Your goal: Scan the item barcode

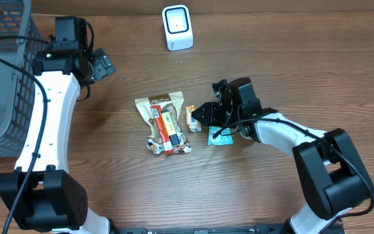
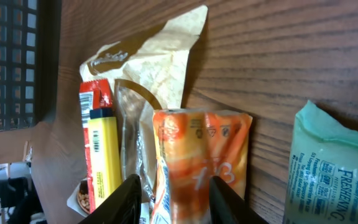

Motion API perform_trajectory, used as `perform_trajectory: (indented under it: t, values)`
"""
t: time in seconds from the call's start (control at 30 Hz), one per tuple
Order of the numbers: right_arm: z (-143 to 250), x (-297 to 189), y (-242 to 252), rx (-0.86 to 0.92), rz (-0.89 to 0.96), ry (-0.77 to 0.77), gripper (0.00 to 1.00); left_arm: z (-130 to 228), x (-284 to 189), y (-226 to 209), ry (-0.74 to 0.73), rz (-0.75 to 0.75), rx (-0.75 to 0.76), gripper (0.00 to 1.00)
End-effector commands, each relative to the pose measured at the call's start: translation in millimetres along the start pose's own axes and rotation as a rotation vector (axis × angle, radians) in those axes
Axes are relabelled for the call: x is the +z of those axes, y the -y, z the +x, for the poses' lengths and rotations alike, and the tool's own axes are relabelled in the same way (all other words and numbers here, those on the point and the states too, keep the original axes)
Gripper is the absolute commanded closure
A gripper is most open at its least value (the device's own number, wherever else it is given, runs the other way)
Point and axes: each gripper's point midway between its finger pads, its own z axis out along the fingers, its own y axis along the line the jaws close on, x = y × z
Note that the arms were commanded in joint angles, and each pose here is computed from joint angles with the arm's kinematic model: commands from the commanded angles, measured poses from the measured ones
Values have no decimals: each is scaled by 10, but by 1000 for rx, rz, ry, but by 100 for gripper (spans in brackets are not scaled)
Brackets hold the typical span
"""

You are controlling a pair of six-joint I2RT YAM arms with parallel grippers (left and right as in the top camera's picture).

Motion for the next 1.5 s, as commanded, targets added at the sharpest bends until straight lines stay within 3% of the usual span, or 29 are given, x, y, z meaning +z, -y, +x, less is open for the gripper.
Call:
perform_trajectory:
  t: [0.0, 0.27, 0.53, 0.93, 1.47]
  values:
    - [-99, -94, -64, -38, 22, 48, 64, -40, -44, -13, 14, 3, 15, 0]
    - [-356, -444, -111, -130, 210, 115, 45, -40, -44, -13, 14, 3, 15, 0]
    - [-236, -428, -520, -290, 260, 48, 50, -40, -44, -13, 14, 3, 15, 0]
    - [97, 55, -259, -508, 638, 66, 52, -40, -44, -13, 14, 3, 15, 0]
    - [74, 195, -254, -511, 615, 82, 57, -40, -44, -13, 14, 3, 15, 0]
